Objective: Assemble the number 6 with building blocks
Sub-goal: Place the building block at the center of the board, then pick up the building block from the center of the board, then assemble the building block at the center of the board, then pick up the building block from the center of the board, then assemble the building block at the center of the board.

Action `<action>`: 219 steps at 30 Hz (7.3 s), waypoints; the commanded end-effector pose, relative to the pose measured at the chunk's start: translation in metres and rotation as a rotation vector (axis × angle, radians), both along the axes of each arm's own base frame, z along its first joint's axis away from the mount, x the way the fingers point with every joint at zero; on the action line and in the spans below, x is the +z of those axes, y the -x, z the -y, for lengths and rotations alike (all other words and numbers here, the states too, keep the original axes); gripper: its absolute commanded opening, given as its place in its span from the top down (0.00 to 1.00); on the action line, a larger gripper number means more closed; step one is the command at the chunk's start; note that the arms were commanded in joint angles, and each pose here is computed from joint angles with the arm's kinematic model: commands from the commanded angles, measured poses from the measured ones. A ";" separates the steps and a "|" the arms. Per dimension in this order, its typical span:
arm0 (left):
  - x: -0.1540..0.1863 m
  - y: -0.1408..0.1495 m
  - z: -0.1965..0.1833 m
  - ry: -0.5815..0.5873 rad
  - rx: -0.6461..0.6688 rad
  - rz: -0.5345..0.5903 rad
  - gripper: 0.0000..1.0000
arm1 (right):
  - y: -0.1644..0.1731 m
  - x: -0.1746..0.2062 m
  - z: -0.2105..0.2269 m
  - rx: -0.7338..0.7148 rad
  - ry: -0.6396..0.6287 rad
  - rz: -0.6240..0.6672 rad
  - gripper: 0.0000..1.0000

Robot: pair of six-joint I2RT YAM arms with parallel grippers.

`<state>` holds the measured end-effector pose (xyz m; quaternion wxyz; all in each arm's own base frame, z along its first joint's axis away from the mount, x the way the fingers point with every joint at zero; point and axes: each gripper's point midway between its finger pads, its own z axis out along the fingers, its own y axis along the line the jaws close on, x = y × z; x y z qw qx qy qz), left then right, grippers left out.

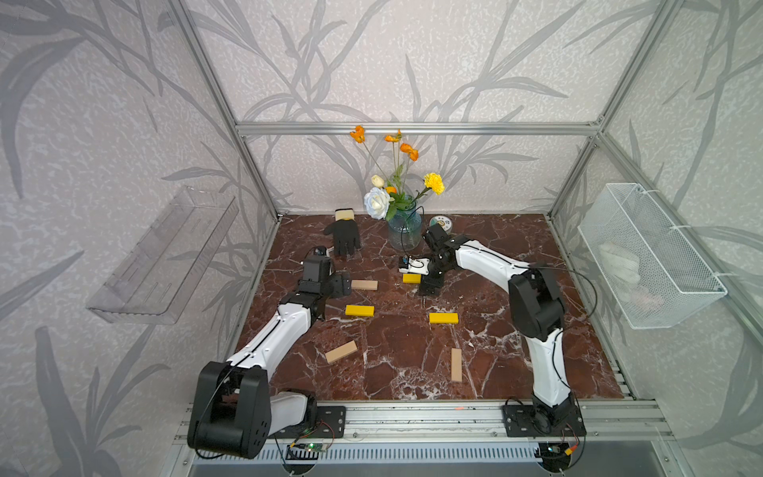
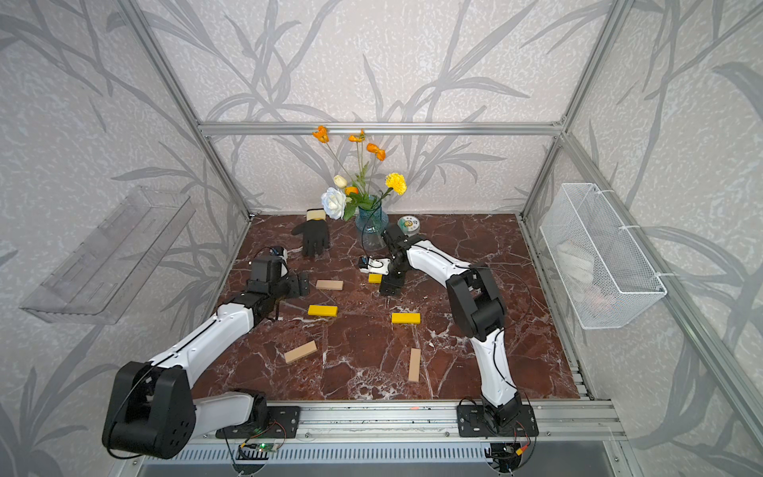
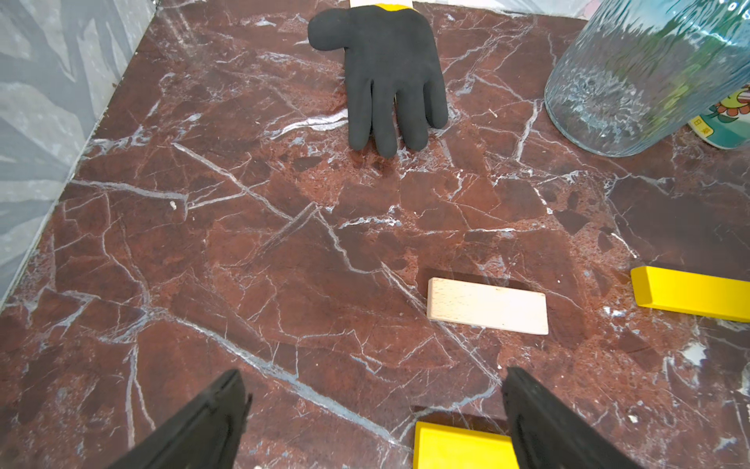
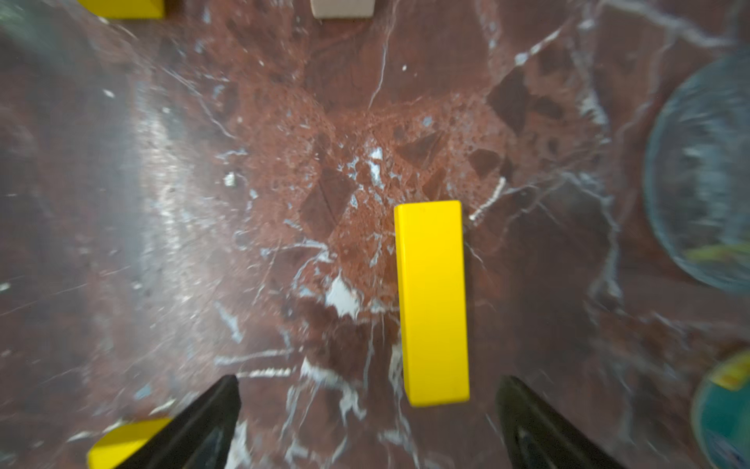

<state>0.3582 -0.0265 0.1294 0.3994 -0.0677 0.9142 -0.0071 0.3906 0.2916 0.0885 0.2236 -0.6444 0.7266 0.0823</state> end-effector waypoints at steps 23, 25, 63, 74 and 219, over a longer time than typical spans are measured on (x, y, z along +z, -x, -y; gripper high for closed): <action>-0.048 -0.028 0.070 0.741 0.873 -0.450 0.06 | -0.021 0.175 0.089 -0.855 -0.395 0.191 0.01; -0.055 -0.031 0.076 0.754 0.886 -0.479 0.06 | -0.023 0.171 0.094 -0.863 -0.371 0.180 0.01; -0.090 -0.045 0.088 0.246 0.429 -0.671 0.79 | -0.035 0.145 0.112 -0.888 -0.246 0.159 0.04; -0.094 -0.025 0.131 0.172 0.016 -0.776 0.76 | -0.018 0.142 0.125 -0.903 -0.249 0.178 0.04; -0.023 0.006 0.102 0.295 -0.101 -0.465 0.17 | 0.081 -0.049 0.014 -0.279 0.186 -0.021 1.00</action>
